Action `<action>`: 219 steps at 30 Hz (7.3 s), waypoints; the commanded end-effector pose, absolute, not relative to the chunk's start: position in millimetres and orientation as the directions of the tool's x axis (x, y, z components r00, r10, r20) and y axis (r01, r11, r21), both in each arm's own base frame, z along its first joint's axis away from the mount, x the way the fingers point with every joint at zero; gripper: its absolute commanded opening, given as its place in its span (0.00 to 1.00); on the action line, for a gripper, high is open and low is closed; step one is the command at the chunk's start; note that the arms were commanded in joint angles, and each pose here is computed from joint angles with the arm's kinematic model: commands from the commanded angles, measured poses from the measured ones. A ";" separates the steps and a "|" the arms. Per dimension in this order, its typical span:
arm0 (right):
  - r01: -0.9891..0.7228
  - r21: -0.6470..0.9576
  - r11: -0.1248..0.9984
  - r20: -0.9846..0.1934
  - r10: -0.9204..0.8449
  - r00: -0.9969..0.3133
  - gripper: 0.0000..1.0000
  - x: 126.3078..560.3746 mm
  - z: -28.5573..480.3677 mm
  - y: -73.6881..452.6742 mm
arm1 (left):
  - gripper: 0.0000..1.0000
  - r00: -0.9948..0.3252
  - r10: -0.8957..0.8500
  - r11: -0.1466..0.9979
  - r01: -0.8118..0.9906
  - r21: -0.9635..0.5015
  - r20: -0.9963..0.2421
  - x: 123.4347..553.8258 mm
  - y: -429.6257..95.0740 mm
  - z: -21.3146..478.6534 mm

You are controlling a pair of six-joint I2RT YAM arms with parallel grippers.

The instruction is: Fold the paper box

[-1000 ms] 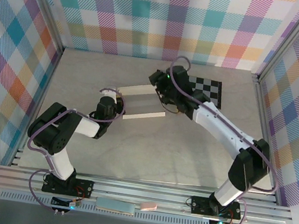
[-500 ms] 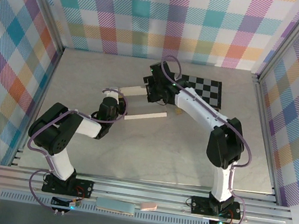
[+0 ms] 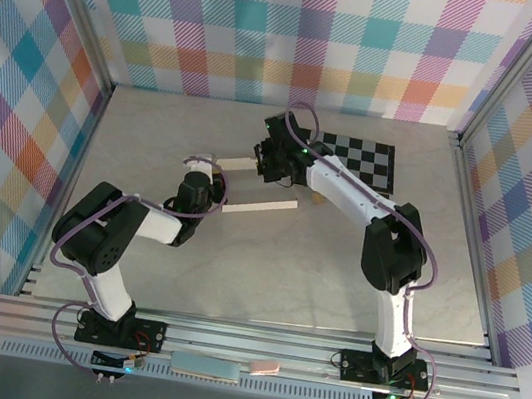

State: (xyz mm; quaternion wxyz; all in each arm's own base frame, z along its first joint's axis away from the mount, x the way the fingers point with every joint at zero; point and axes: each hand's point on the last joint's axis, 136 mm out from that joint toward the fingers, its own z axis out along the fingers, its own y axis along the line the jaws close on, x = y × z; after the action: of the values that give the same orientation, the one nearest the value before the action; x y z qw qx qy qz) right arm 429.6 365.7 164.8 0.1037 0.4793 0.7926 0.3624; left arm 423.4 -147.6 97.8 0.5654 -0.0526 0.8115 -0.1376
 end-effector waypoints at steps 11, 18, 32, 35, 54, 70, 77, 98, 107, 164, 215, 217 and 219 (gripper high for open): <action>0.717 0.632 0.292 0.215 0.823 -0.525 0.08 400.8 133.6 346.4 | 0.48 -0.511 -0.313 0.927 0.022 -0.376 -0.801 378.4 -149.4 109.4; 0.720 0.627 0.297 0.226 0.815 -0.534 0.08 389.8 121.5 341.3 | 0.50 -0.584 -0.386 0.876 0.010 -0.482 -0.714 327.8 -159.1 131.8; 0.731 0.594 0.335 0.254 0.785 -0.566 0.12 347.1 92.0 323.6 | 0.54 -0.658 -0.654 0.693 -0.324 -0.644 -0.373 257.6 -128.1 190.3; 0.742 0.576 0.343 0.257 0.786 -0.563 0.14 337.6 76.8 315.7 | 0.52 -0.699 -0.648 0.679 -0.352 -0.644 -0.302 267.1 -137.8 179.8; 0.734 0.552 0.395 0.245 0.765 -0.596 0.12 330.4 89.3 311.8 | 0.49 -0.764 -0.636 0.607 -0.414 -0.678 -0.103 330.5 -181.2 100.9; 0.741 0.549 0.386 0.273 0.755 -0.596 0.10 329.6 93.9 317.1 | 0.44 -0.778 -0.626 0.569 -0.417 -0.709 -0.045 343.7 -195.8 91.7; 0.741 0.555 0.379 0.277 0.755 -0.594 0.09 329.6 94.7 317.7 | 0.43 -0.787 -0.617 0.569 -0.415 -0.710 -0.034 342.2 -201.4 90.8; 0.747 0.552 0.372 0.300 0.747 -0.593 0.07 326.1 91.7 319.2 | 0.28 -0.795 -0.606 0.570 -0.419 -0.707 -0.018 339.3 -208.8 79.0; 0.758 0.542 0.363 0.319 0.745 -0.586 0.06 322.1 86.2 319.2 | 0.22 -0.797 -0.604 0.576 -0.426 -0.698 -0.011 334.2 -207.5 68.1; 0.025 0.479 0.878 -0.025 0.042 -0.999 0.46 346.7 86.0 230.0 | 0.13 -0.934 -0.351 0.839 -0.279 -0.468 -0.072 306.8 -173.9 50.6; 0.002 0.428 0.904 0.090 -0.041 -0.995 0.25 321.1 26.1 240.9 | 0.34 -0.934 -0.353 0.792 -0.269 -0.548 -0.052 329.5 -179.5 54.7; 0.001 0.435 0.901 0.090 -0.042 -0.995 0.25 321.2 26.4 242.1 | 0.31 -0.937 -0.348 0.794 -0.270 -0.545 -0.043 328.6 -181.5 49.6; 0.003 0.441 0.897 0.092 -0.042 -0.995 0.25 321.7 26.3 243.5 | 0.28 -0.938 -0.345 0.795 -0.273 -0.542 -0.035 327.3 -182.9 45.0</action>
State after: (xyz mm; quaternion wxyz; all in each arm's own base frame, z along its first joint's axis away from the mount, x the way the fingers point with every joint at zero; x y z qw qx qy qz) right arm 328.4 245.2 41.9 -0.0276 -0.0072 0.9700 0.2414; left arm 329.9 -174.7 48.5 0.0728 -0.1740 0.9466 -0.2616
